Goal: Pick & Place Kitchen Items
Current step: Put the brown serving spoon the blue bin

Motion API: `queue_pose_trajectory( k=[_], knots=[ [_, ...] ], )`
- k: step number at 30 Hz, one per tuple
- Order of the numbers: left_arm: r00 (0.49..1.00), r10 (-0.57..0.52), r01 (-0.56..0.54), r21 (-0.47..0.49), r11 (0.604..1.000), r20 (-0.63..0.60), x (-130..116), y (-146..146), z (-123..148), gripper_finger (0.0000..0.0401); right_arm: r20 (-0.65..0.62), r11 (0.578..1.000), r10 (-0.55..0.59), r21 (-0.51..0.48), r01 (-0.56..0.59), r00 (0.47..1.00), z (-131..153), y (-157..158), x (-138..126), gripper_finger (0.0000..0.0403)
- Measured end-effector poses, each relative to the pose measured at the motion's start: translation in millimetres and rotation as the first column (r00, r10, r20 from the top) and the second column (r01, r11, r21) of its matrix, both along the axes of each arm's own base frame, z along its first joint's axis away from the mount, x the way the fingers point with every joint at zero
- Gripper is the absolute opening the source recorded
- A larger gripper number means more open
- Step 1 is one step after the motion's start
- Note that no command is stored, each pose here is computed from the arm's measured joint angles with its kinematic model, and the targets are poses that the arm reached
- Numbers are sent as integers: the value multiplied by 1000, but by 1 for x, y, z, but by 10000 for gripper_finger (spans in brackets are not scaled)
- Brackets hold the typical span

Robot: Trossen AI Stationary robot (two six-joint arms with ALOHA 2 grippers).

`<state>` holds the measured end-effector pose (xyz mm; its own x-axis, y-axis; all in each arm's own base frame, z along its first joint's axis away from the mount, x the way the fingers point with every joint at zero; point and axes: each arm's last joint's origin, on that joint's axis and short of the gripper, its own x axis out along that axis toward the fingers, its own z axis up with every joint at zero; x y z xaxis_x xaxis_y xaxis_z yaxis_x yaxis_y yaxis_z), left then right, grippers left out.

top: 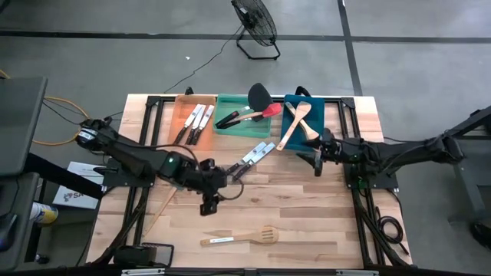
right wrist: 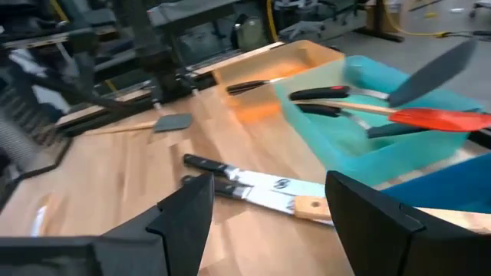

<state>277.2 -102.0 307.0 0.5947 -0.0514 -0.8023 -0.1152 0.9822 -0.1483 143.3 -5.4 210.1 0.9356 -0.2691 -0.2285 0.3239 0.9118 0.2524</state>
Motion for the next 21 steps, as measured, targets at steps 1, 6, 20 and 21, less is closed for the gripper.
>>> queue_pose_trajectory(
  k=[1, 6, 20, 21],
  knots=[
    [1000, -11, 11, 0, 1000, 0, -1, -3, 0, 269, 0, 1000, 9, -1, -9, 1000, 0, 2, 0, 243],
    [1000, -30, 30, -12, 999, 1, -6, -16, 0, 269, 3, 999, 52, 4, -52, 999, 0, 11, 0, 243],
    [999, -50, 50, -49, 998, -1, -21, -49, -2, 269, 31, 979, 167, 110, -169, 986, 0, 36, -3, 243],
    [998, -58, 57, -51, 997, -3, -22, -52, -3, 269, 30, 980, 162, 109, -165, 986, -1, 38, -4, 243]
  ],
)
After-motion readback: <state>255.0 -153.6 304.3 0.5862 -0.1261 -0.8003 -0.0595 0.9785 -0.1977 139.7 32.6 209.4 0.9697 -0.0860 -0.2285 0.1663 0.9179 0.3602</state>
